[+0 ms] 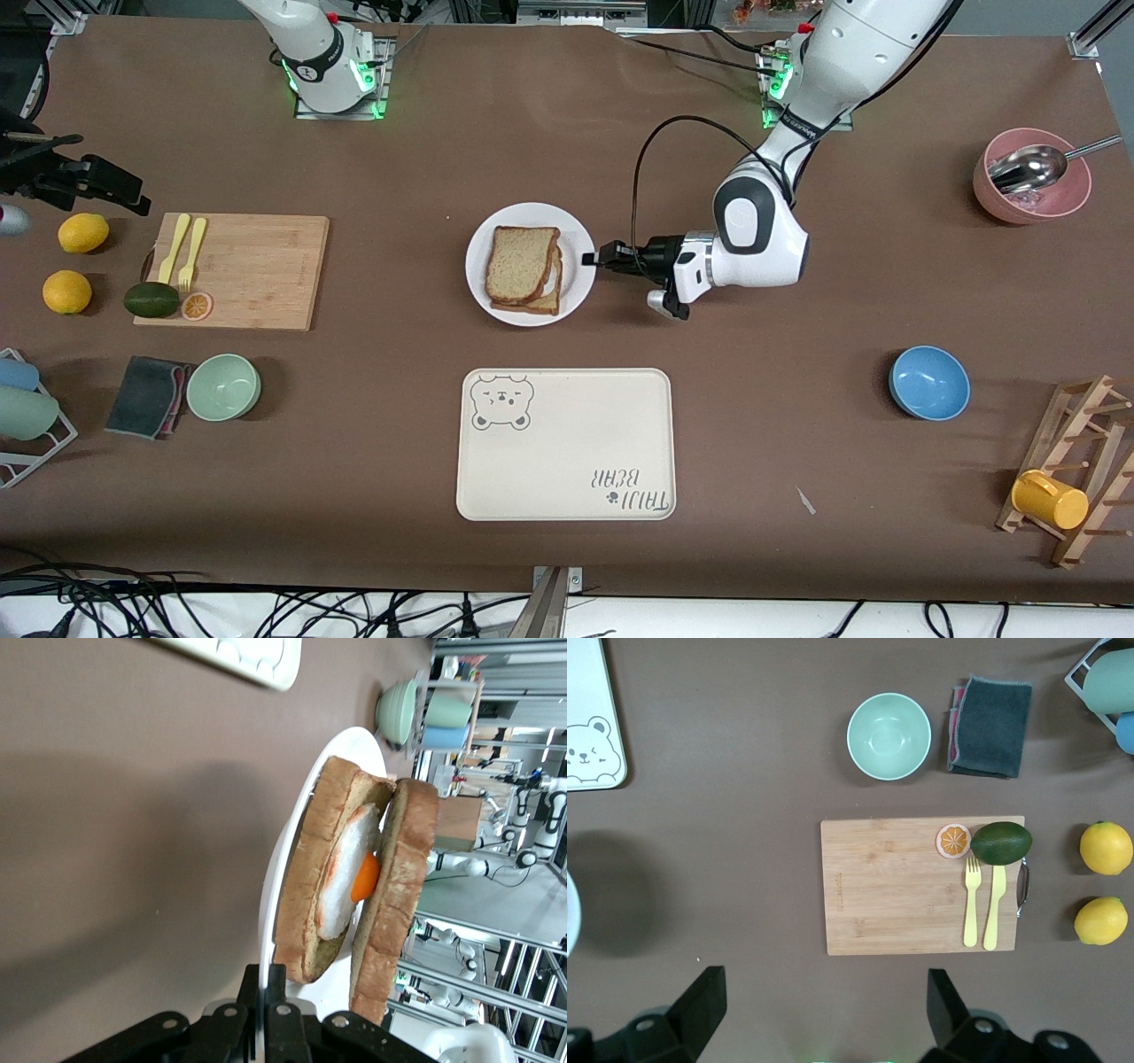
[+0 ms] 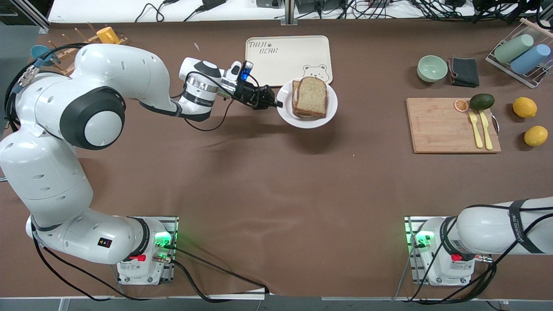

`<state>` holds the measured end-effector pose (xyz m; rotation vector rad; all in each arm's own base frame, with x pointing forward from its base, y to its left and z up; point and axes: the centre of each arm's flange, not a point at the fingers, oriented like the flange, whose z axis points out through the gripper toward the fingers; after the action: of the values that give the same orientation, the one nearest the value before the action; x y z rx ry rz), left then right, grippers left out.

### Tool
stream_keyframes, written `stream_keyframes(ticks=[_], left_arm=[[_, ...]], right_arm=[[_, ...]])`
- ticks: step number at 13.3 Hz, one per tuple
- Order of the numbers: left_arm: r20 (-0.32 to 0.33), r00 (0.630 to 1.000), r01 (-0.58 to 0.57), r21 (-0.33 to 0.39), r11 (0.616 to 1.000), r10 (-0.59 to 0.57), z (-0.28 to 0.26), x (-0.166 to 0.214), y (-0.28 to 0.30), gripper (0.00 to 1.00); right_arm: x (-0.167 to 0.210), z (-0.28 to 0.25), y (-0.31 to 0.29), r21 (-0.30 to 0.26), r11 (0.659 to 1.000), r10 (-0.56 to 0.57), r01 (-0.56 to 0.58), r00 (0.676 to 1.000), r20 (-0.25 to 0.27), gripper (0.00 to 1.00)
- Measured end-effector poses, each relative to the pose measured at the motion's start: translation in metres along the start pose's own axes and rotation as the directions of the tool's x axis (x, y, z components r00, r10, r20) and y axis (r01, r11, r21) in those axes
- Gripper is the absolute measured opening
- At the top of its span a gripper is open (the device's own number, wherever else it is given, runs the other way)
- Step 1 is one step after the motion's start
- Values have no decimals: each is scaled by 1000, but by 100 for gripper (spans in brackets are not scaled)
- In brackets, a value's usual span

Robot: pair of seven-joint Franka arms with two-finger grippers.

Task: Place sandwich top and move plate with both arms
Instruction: 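Drag the plate with the left gripper onto the bear tray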

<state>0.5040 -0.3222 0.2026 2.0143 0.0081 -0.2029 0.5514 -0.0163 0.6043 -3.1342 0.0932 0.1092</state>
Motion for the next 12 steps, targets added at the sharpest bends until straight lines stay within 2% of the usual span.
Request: stream_keyframes(ticks=[8, 12], left_arm=[[-89, 994, -59, -35, 998, 56, -32, 43, 31, 5], [-156, 987, -52, -34, 998, 46, -39, 85, 22, 5]], right_arm=[[0, 0, -1, 0, 1000, -2, 2, 1000, 0, 100], [0, 0, -1, 0, 1000, -2, 2, 1000, 1, 100]])
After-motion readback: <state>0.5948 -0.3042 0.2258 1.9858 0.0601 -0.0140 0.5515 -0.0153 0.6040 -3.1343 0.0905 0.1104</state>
